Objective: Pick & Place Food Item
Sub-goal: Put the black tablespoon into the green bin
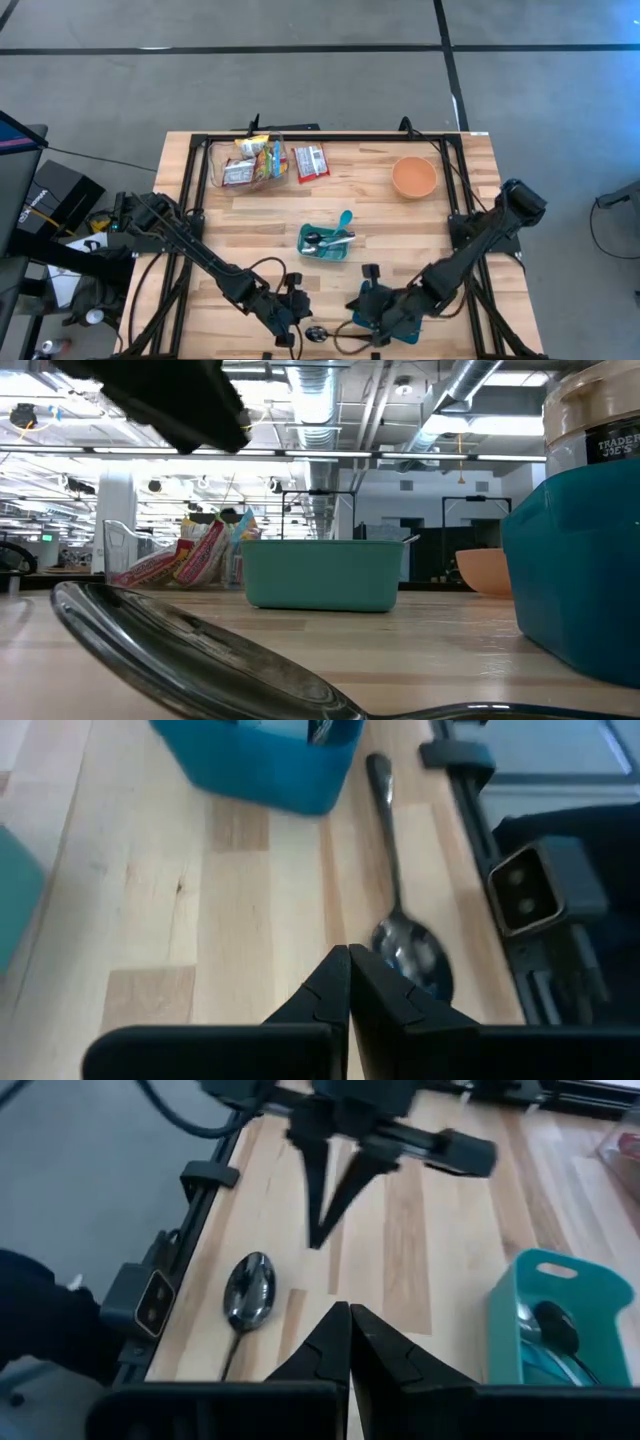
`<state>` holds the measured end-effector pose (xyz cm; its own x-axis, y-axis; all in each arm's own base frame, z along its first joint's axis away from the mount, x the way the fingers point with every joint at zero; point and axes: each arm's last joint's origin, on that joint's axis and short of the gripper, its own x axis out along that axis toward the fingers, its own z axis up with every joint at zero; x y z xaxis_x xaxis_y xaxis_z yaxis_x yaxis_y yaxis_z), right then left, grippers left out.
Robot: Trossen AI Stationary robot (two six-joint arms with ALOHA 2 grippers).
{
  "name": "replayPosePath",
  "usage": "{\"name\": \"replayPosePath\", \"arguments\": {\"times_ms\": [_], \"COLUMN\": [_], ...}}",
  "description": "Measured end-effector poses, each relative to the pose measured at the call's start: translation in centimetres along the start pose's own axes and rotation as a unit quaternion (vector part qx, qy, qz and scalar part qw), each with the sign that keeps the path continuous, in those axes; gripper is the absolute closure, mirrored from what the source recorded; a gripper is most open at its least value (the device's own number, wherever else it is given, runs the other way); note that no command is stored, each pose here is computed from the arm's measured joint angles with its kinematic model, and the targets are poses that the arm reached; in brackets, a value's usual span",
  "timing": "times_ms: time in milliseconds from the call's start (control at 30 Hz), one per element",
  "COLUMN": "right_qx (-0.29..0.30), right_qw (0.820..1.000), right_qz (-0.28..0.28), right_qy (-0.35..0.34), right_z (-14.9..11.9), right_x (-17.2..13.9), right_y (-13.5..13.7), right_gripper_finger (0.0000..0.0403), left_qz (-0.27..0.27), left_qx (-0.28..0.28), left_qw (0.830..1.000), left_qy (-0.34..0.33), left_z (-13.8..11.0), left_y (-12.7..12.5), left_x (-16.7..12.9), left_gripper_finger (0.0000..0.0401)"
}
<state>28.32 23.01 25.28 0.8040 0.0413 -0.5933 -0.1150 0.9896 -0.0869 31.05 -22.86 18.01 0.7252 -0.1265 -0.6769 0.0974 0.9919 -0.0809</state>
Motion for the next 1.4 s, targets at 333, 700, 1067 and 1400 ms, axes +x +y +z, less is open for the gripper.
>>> {"name": "replayPosePath", "arguments": {"times_ms": [333, 700, 1067, 1400], "right_qx": [-0.001, 0.066, 0.107, 0.114], "right_qw": [0.999, 0.99, 0.985, 0.985], "right_qz": [0.013, 0.059, 0.069, 0.075], "right_qy": [0.043, 0.112, 0.115, 0.104], "right_z": [0.2, -1.9, -2.0, -1.8], "right_x": [2.4, 5.1, 5.7, 5.7], "right_y": [2.8, 4.2, 4.6, 4.7], "right_gripper_finger": [0.0403, 0.0403, 0.0403, 0.0403], "left_qz": [0.042, 0.072, 0.085, 0.087], "left_qx": [-0.024, -0.015, -0.029, -0.03], "left_qw": [0.996, 0.993, 0.991, 0.991], "left_qy": [0.071, 0.095, 0.095, 0.097], "left_z": [-1.4, -1.8, -1.2, -1.2], "left_y": [0.8, 1.7, 3.0, 3.2], "left_x": [-0.2, -0.2, 0.3, 0.3], "left_gripper_finger": [0.0401, 0.0401, 0.0401, 0.0401]}}
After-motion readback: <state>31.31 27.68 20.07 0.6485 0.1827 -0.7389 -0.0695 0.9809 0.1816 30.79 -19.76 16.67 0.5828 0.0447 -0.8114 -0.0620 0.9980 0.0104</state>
